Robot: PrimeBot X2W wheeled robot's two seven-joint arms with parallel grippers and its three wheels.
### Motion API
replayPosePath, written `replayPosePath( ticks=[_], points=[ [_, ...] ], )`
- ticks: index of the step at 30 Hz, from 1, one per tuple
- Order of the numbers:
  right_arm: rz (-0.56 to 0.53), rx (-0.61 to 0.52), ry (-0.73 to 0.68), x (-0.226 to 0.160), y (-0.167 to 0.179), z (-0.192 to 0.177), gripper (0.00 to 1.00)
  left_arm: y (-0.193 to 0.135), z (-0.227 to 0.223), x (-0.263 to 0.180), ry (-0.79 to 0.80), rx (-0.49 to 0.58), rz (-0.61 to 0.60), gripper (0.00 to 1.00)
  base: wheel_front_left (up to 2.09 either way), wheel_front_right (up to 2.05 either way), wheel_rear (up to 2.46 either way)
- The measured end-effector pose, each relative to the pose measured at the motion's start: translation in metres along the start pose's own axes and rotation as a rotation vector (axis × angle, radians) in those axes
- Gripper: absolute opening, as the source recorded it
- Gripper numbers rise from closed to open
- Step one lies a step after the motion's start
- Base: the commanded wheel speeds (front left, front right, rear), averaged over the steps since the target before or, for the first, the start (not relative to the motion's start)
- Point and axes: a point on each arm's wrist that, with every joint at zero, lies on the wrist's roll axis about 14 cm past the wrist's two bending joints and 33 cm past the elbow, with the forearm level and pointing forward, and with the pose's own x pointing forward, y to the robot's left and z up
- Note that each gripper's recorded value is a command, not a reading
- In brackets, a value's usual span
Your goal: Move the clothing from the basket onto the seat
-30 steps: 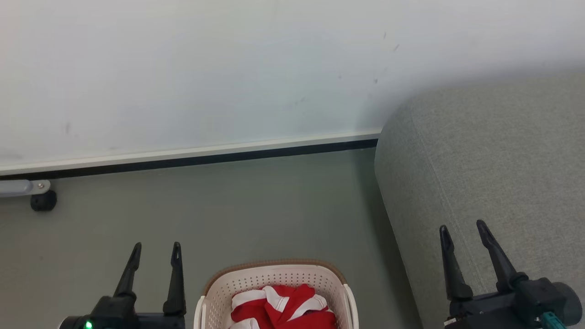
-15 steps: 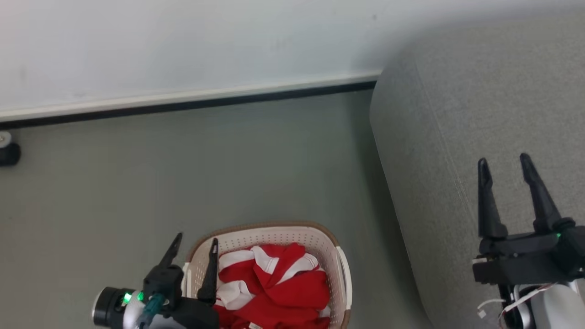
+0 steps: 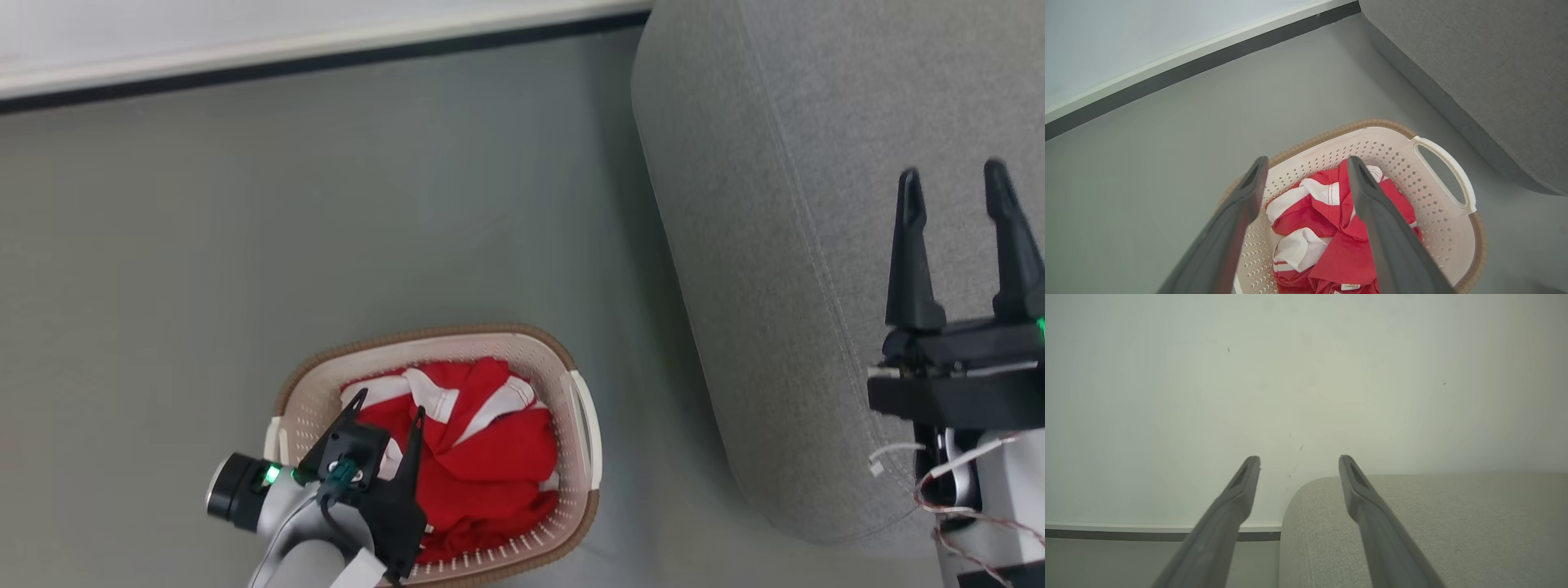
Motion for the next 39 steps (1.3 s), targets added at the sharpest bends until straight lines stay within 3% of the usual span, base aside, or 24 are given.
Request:
replayPosePath(
  ticks=[14,28,39],
  points=[
    [-0.012,-0.038,-0.001,0.037,-0.011,-0.029,1.00,-0.032,-0.061,0.051,0.198,0.068,-0.153,1.00,0.00,0.00,0.00],
    [0.023,-0.054,0.002,0.071,-0.001,-0.073,1.00,-0.038,-0.099,0.105,0.284,0.092,-0.222,1.00,0.00,0.00,0.00],
    [0.040,-0.052,0.077,0.078,0.006,-0.125,1.00,-0.040,-0.151,0.116,0.391,0.087,-0.240,1.00,0.00,0.00,0.00]
  ],
)
